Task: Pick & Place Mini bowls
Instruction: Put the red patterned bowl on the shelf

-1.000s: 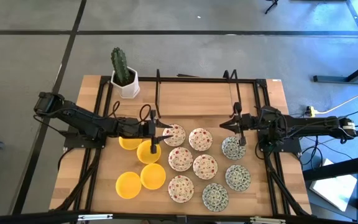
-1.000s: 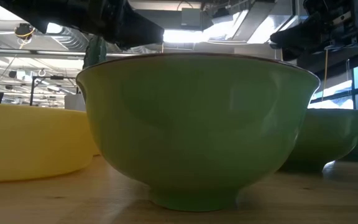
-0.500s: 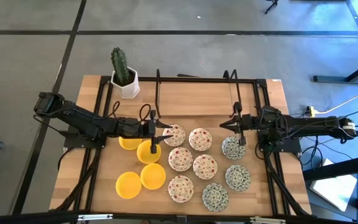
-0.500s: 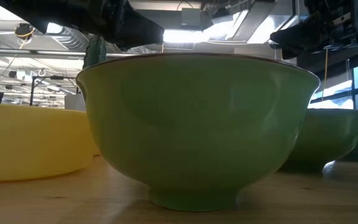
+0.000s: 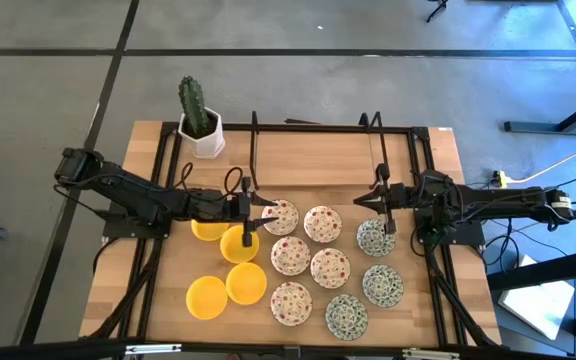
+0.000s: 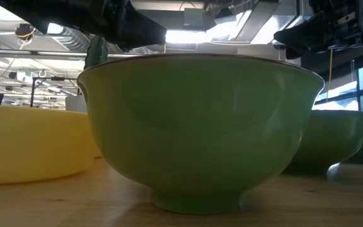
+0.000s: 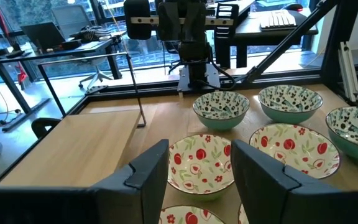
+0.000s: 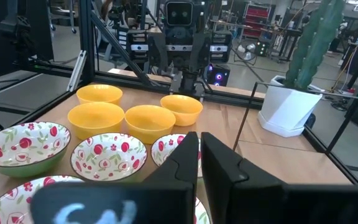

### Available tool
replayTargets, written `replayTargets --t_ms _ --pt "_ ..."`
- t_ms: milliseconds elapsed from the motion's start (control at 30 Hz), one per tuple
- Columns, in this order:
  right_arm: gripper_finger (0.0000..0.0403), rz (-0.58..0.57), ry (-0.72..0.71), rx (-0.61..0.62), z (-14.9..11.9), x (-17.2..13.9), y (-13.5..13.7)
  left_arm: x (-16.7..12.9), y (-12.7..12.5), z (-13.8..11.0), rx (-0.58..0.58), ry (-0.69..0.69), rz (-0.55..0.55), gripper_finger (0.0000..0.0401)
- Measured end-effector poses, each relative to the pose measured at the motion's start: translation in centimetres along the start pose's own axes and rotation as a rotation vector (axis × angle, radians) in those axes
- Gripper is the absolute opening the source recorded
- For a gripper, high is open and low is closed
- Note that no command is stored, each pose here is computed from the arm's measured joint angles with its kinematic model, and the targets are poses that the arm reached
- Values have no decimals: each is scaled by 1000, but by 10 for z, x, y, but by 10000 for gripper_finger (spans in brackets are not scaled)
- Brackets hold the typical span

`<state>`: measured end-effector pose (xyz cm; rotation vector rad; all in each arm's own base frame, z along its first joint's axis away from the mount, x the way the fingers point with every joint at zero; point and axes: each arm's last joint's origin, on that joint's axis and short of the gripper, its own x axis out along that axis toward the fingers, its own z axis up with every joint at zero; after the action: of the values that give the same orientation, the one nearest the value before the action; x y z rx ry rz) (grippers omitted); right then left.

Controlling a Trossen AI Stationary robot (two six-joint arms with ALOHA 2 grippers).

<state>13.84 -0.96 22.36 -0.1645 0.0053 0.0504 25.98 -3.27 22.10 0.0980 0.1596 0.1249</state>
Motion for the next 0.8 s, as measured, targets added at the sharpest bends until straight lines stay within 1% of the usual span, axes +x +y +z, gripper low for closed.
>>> replayTargets --t_ms 433,567,667,800 --pt "21 3 1 4 0 0 0 0 0 0 0 0 0 166" --pt "21 58 -7 25 0 0 2 0 0 0 -19 0 -1 166" --pt "21 82 -65 82 6 0 2 0 -1 0 -46 -1 -27 166" --pt "21 76 -119 78 11 -1 1 0 -1 2 -27 -18 -38 166"
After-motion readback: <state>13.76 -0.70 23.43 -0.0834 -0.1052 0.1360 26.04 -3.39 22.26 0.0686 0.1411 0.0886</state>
